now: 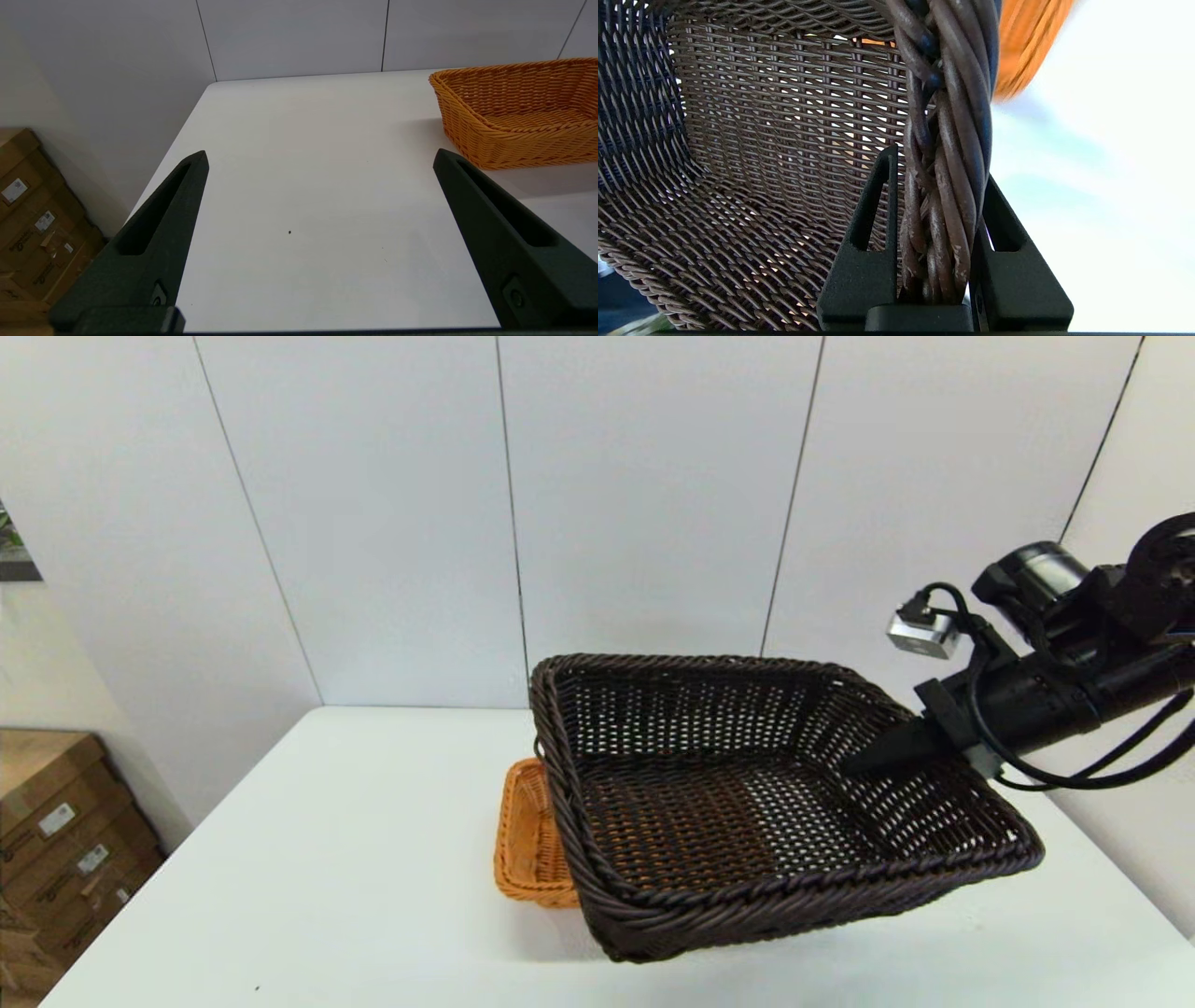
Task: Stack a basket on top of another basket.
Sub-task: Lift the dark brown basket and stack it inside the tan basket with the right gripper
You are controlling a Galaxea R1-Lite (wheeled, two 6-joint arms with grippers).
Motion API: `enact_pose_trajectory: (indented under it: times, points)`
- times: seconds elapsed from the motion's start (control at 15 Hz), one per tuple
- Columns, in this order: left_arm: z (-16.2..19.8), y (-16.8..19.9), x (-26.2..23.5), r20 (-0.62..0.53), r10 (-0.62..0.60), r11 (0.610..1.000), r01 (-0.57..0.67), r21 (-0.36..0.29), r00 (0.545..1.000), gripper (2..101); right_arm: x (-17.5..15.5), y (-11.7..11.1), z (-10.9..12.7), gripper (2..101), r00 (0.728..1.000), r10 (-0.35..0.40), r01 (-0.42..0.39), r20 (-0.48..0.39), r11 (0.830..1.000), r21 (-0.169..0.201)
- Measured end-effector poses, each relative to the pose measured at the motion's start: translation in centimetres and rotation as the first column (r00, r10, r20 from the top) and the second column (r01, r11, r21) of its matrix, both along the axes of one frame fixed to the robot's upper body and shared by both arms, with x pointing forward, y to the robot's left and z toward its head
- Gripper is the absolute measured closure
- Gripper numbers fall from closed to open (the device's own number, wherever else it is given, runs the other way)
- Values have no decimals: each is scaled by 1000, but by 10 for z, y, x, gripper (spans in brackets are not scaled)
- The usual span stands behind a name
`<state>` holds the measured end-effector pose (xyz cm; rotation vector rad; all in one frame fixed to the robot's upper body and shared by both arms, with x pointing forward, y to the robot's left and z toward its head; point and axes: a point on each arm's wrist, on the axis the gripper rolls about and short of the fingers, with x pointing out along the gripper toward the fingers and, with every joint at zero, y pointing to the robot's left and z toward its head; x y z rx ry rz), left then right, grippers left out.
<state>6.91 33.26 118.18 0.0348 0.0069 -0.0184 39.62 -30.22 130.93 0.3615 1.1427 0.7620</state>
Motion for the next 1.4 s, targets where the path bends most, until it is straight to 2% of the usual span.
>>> enact_pose_trajectory:
  times: [0.13,0.4,1.13,1.4]
  points:
    - [0,0,0,0,0,1000,0,0,1000,54,16,1,-3,780,1000,-3,3,31,1000,-6]
    - [0,0,0,0,0,1000,0,0,1000,54,46,12,-11,780,999,-6,9,51,999,-51]
    - [0,0,0,0,0,1000,0,0,1000,54,87,52,-21,781,999,-42,42,-6,999,-17]
    - [0,0,0,0,0,1000,0,0,1000,54,96,67,-33,781,999,-37,36,-40,999,-12]
